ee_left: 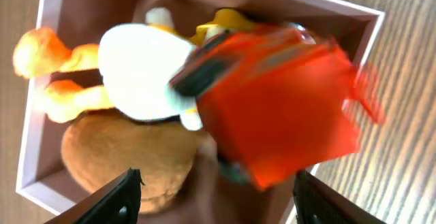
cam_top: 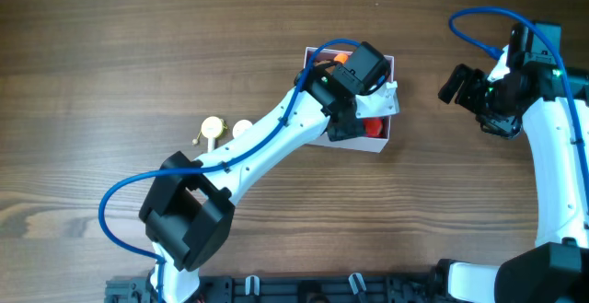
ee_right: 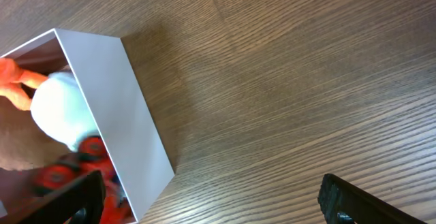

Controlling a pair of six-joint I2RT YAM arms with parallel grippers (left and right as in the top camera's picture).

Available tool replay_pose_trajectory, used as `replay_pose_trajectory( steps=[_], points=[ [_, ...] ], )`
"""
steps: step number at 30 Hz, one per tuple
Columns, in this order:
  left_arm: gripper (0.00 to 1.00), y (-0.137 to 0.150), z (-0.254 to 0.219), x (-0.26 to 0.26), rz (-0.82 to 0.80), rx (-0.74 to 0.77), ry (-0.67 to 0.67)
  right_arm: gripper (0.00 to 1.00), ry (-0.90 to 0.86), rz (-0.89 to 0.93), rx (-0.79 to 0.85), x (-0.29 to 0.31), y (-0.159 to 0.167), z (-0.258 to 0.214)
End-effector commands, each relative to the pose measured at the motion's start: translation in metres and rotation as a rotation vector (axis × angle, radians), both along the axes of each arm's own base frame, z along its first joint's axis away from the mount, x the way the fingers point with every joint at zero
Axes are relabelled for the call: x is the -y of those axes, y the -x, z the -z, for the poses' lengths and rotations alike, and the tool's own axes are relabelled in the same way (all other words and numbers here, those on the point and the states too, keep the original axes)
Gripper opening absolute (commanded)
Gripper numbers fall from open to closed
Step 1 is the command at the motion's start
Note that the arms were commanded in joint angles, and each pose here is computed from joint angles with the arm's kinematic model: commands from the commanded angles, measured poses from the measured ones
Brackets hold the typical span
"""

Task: Pack container
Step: 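Carry the truck right into the box and release it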

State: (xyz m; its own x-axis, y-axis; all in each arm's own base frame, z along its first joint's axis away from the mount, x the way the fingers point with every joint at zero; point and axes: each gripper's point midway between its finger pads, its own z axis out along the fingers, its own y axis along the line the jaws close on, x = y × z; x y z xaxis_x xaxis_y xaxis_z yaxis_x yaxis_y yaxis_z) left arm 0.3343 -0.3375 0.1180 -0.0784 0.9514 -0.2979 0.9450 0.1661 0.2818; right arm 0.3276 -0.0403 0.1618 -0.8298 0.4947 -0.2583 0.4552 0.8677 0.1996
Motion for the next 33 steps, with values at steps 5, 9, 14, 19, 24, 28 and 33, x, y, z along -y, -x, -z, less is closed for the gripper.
replay_pose_trajectory(
  steps=[5,9,14,19,24,28,33],
  points=[
    [0.70,0.005,-0.013,0.009,0.012,-0.004,0.047,1.00,0.004,-0.008,-0.006,0.001,0.000,0.002],
    [1.00,-0.004,-0.028,0.005,-0.084,0.039,0.078,1.00,0.005,-0.008,-0.006,0.001,0.000,0.002],
    [0.97,-0.001,-0.059,0.009,-0.193,0.033,0.200,1.00,0.004,-0.007,-0.005,0.001,-0.001,0.002],
    [1.00,0.017,-0.082,0.023,-0.133,0.003,0.291,1.00,0.004,-0.008,-0.006,0.001,0.000,0.002],
    [0.96,0.019,-0.083,0.028,-0.181,-0.032,0.329,1.00,0.004,-0.007,-0.005,0.001,-0.001,0.002],
    [1.00,0.019,-0.082,0.027,-0.212,-0.046,0.337,1.00,0.004,-0.006,-0.004,0.001,-0.001,0.002],
    [0.79,0.004,-0.062,0.018,-0.263,-0.071,0.308,1.00,0.003,-0.005,-0.006,0.001,0.000,0.002]
  ],
)
